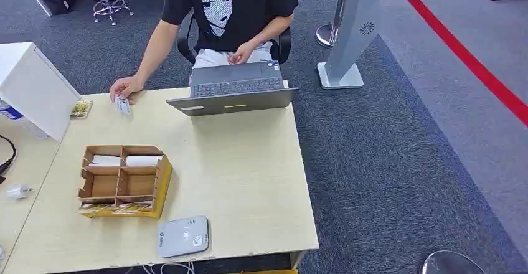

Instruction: Pass the card to the sensor for recognition and then transmit it.

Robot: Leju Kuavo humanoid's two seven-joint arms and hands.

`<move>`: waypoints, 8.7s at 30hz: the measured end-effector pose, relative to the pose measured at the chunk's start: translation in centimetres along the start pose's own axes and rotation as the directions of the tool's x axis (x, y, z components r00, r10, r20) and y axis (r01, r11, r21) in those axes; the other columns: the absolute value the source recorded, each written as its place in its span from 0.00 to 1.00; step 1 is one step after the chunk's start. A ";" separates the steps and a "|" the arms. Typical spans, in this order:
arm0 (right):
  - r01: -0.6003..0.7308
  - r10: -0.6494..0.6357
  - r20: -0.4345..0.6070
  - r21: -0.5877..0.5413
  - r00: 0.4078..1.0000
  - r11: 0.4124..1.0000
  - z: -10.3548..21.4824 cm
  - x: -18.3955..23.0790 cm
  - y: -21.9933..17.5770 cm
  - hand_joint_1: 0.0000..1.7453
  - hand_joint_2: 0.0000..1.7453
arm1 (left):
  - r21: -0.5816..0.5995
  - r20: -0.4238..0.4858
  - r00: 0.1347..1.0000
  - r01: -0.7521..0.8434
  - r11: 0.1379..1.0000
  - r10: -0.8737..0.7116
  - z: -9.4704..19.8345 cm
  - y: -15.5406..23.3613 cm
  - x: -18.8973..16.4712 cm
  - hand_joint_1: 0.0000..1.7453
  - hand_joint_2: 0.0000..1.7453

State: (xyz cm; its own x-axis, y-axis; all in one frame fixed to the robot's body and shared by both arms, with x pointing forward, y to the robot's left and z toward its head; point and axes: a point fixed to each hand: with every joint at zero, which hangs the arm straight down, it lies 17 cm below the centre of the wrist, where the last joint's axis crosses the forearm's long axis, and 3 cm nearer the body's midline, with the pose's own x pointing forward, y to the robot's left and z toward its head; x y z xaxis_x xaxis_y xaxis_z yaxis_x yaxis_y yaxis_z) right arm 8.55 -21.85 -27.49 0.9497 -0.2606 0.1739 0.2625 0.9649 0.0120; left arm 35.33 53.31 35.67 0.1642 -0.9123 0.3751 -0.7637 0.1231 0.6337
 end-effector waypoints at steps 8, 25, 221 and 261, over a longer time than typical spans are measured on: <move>-0.031 0.030 0.018 0.020 0.999 0.999 0.0 1.1 0.4 0.00 1.00 | -0.078 0.215 0.970 0.134 0.988 -0.115 -8.0 -6.3 11.9 0.00 1.00; -0.017 0.017 0.003 -0.002 1.000 1.000 -0.1 0.9 0.4 0.00 1.00 | -0.172 0.387 0.913 0.208 0.963 -0.128 -9.6 -13.2 22.3 0.00 1.00; 0.428 -0.468 0.648 0.233 0.602 0.873 5.3 15.0 -3.7 0.00 1.00 | -0.841 0.113 0.835 -0.208 0.499 0.539 41.4 -22.4 27.7 1.00 1.00; 0.284 -0.404 0.616 0.287 0.677 0.915 5.5 17.5 1.2 0.00 1.00 | -0.322 0.469 0.880 0.093 0.942 0.074 12.6 -19.7 24.0 1.00 1.00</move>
State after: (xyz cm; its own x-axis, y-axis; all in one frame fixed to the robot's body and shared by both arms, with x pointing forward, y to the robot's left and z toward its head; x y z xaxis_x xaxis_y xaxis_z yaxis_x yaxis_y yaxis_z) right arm 24.51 -25.10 -19.05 0.4313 -0.5448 0.7192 0.4612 0.8182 0.3432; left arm 46.43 24.05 23.66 -0.2051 -0.9769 0.0592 -0.5032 0.1572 0.8497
